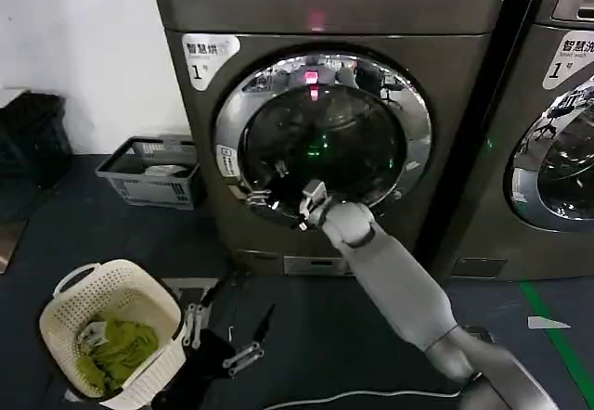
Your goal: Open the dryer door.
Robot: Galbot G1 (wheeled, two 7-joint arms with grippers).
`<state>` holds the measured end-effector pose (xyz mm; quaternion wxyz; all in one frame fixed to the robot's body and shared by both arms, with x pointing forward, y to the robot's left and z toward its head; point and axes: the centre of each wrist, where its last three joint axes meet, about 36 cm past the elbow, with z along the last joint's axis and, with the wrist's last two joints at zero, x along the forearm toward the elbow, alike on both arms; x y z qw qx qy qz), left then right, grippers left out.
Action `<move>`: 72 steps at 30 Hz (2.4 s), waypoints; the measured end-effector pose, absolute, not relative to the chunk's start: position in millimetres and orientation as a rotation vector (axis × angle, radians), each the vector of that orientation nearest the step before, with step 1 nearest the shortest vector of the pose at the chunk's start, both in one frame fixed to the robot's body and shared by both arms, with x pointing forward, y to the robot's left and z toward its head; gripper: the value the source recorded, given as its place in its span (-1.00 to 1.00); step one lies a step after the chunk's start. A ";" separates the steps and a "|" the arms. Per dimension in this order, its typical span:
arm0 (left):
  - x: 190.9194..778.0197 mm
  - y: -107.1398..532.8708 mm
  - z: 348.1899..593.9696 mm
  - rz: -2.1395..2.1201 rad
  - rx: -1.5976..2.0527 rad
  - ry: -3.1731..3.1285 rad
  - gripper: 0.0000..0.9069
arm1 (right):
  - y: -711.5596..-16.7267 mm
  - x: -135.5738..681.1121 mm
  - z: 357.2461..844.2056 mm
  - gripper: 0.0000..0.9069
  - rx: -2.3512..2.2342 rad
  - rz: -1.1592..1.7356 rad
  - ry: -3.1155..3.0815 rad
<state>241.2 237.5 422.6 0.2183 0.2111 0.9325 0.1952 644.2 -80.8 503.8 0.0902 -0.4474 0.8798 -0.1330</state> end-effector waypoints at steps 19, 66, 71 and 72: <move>236.8 241.6 423.6 0.535 0.566 2.582 1.00 | -52.9 656.9 514.6 1.00 -1.384 -0.417 2.583; 256.5 308.3 436.3 0.510 0.363 2.604 1.00 | -126.4 599.5 507.4 1.00 -1.977 -0.440 2.154; 259.9 340.9 444.7 0.529 0.269 2.602 1.00 | -142.4 589.2 514.3 1.00 -2.041 -0.412 2.066; 260.4 348.3 446.3 0.535 0.247 2.601 1.00 | -145.6 587.3 515.6 1.00 -2.048 -0.413 2.055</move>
